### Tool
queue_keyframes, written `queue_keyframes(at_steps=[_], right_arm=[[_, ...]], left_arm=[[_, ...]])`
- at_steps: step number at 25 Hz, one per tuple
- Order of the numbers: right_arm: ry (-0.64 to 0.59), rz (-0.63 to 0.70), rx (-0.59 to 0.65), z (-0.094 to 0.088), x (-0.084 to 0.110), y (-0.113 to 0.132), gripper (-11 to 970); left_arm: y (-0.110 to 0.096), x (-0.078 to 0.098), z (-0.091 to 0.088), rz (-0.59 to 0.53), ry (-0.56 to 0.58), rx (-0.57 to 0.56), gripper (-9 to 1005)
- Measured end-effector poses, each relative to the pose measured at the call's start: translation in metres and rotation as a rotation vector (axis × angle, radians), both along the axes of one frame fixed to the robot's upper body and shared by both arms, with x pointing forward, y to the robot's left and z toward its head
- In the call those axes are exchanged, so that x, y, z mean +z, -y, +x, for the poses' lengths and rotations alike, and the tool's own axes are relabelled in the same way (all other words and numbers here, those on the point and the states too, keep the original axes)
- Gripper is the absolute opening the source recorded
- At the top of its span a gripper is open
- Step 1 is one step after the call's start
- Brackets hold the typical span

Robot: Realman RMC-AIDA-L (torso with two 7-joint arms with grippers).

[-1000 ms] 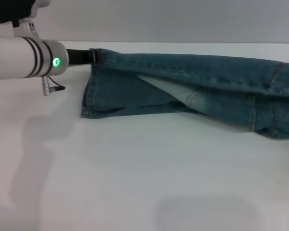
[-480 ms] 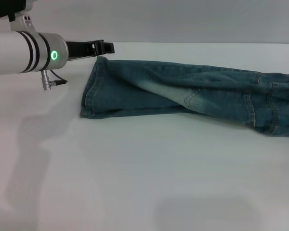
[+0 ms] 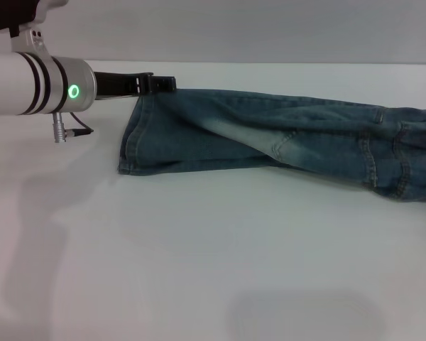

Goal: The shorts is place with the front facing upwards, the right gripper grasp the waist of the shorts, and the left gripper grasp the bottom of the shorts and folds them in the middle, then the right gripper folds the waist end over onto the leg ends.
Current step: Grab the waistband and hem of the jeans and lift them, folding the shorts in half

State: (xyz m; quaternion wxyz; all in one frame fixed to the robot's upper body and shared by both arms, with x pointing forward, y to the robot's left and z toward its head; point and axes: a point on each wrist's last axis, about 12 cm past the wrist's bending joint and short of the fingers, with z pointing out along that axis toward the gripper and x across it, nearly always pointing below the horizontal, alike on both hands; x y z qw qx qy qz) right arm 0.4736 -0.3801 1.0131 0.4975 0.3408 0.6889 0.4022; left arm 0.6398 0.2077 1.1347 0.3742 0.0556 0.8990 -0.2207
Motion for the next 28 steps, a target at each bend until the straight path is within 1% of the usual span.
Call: queue_keyframes(at_steps=[4, 10, 13, 28], right_arm=[[-0.017, 0.003, -0.009, -0.004, -0.006, -0.001, 622], [-0.036, 0.001, -0.016, -0.009, -0.011, -0.003, 623], [-0.041, 0.0, -0.02, -0.008, -0.012, -0.002, 623], [-0.057, -0.011, -0.022, 0.014, -0.008, -0.007, 622]], left_arm=[[-0.001, 0.001, -0.003, 0.008, -0.002, -0.016, 864], [-0.003, 0.0, -0.006, 0.018, -0.014, -0.037, 864], [-0.004, 0.0, -0.007, 0.019, -0.016, -0.038, 864], [-0.003, 0.002, -0.01, 0.02, -0.01, -0.055, 864]])
